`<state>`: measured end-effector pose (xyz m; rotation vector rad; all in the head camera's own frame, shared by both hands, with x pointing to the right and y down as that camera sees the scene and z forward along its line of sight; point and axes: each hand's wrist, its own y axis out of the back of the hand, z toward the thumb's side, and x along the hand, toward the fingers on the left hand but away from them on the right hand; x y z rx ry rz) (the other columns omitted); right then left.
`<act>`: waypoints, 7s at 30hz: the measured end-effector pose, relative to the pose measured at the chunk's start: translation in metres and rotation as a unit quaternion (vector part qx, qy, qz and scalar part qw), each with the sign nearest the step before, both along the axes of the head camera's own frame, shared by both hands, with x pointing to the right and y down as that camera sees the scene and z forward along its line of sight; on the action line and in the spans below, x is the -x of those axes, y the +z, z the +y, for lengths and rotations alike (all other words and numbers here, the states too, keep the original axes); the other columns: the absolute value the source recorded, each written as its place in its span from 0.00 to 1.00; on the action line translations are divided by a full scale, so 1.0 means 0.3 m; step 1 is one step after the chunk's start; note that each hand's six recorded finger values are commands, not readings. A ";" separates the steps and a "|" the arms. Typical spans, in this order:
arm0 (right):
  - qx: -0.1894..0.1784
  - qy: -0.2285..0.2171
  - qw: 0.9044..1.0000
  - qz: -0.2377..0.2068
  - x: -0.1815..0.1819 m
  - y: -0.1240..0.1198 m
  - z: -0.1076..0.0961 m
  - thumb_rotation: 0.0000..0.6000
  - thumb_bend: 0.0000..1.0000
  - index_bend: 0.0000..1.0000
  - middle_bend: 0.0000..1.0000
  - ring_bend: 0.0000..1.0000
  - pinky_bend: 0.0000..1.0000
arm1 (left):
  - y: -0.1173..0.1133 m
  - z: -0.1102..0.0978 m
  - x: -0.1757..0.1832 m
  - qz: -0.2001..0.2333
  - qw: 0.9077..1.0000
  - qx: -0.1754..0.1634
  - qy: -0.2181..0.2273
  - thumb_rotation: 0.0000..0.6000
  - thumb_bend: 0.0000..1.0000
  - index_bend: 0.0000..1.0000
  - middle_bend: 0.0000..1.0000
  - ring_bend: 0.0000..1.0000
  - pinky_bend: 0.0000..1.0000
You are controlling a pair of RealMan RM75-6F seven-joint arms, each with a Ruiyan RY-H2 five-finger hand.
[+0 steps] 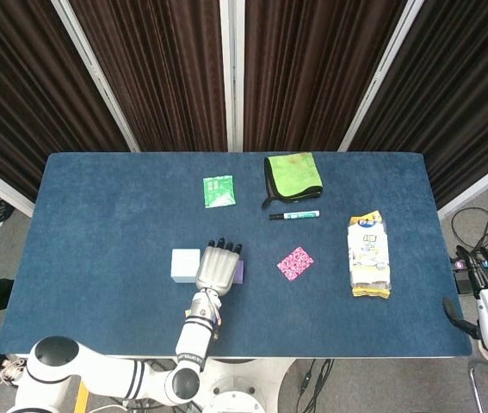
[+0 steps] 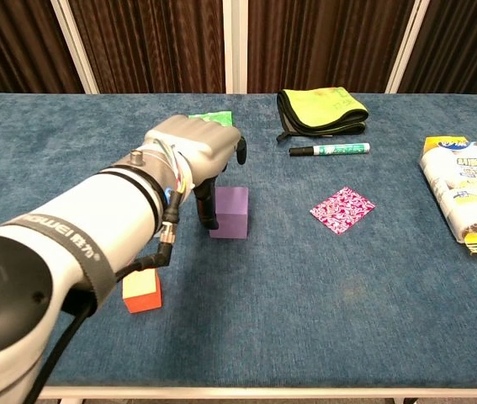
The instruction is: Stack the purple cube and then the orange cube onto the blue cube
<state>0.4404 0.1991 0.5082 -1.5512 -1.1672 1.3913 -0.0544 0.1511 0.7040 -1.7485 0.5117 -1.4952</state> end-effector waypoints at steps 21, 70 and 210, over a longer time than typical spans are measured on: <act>0.002 0.005 1.000 -0.003 -0.008 0.001 -0.007 1.00 0.27 0.00 0.16 0.00 0.00 | 0.100 0.012 -0.023 -0.006 1.000 0.016 -0.005 1.00 0.18 0.31 0.49 0.26 0.27; 0.016 -0.006 1.000 0.012 0.022 0.041 -0.009 1.00 0.27 0.00 0.16 0.00 0.00 | -0.206 -0.203 0.108 0.053 0.997 -0.031 -0.053 1.00 0.28 0.40 0.63 0.34 0.28; 0.038 -0.005 0.999 0.018 0.028 0.079 -0.018 1.00 0.26 0.02 0.17 0.00 0.00 | -0.312 0.065 0.864 0.068 0.996 0.050 -0.032 1.00 0.17 0.46 0.50 0.35 0.40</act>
